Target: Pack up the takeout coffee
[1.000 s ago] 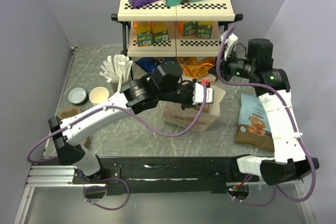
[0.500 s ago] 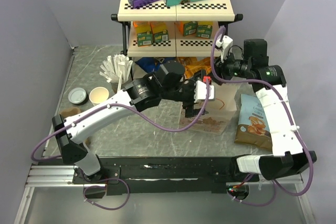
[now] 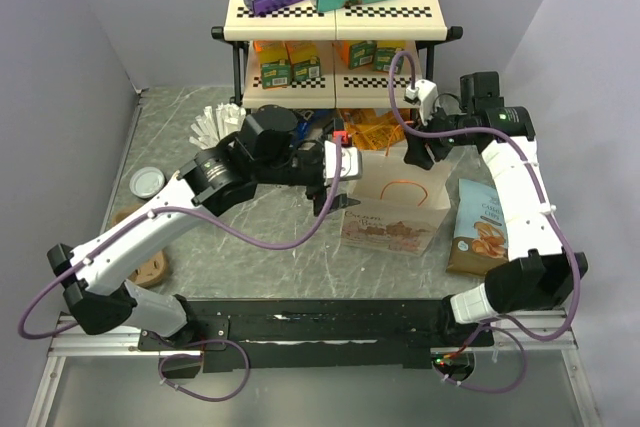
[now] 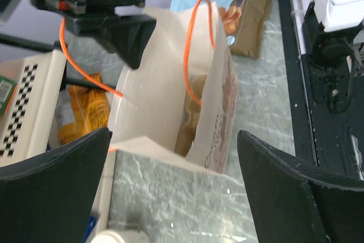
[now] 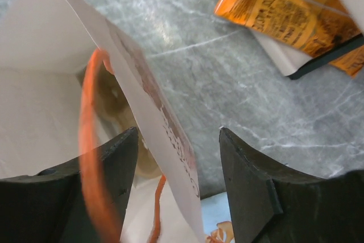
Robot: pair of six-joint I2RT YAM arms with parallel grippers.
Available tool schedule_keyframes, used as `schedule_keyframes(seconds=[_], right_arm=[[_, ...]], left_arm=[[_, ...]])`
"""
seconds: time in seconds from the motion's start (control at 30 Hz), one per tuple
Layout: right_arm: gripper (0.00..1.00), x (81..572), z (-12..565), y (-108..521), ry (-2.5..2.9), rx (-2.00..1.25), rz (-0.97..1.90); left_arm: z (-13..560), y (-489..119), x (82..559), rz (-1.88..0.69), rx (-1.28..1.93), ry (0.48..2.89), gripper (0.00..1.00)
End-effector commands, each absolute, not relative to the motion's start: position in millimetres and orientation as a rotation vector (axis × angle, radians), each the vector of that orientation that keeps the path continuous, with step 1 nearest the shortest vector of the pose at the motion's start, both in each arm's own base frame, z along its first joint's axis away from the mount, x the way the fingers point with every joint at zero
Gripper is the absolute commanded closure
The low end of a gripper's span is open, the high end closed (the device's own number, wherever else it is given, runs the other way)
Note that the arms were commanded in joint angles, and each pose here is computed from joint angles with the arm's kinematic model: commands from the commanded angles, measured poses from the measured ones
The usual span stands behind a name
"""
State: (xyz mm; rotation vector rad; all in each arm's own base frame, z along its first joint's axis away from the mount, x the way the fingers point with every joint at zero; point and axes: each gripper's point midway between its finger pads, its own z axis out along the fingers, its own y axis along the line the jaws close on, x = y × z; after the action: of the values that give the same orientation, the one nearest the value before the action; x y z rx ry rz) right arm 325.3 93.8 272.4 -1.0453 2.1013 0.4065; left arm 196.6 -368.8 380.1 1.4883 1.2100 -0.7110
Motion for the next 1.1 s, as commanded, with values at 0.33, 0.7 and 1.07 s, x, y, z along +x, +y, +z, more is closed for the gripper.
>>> schedule_keyframes(seconds=[0.33,0.7,1.07], right_arm=[[1.0,309,305,99,1.944,-1.165,0.402],[1.0,257,297,120,1.601,-1.282,0.071],[1.0,235,298,134,1.542,-1.341,0.072]], left_arm=[[391,-307,236,-0.489,1.301,1.335,0.01],[385,-291,248,-0.442,1.242,1.354,0.01],[382,-291,248,-0.454,1.234,1.375,0.01]])
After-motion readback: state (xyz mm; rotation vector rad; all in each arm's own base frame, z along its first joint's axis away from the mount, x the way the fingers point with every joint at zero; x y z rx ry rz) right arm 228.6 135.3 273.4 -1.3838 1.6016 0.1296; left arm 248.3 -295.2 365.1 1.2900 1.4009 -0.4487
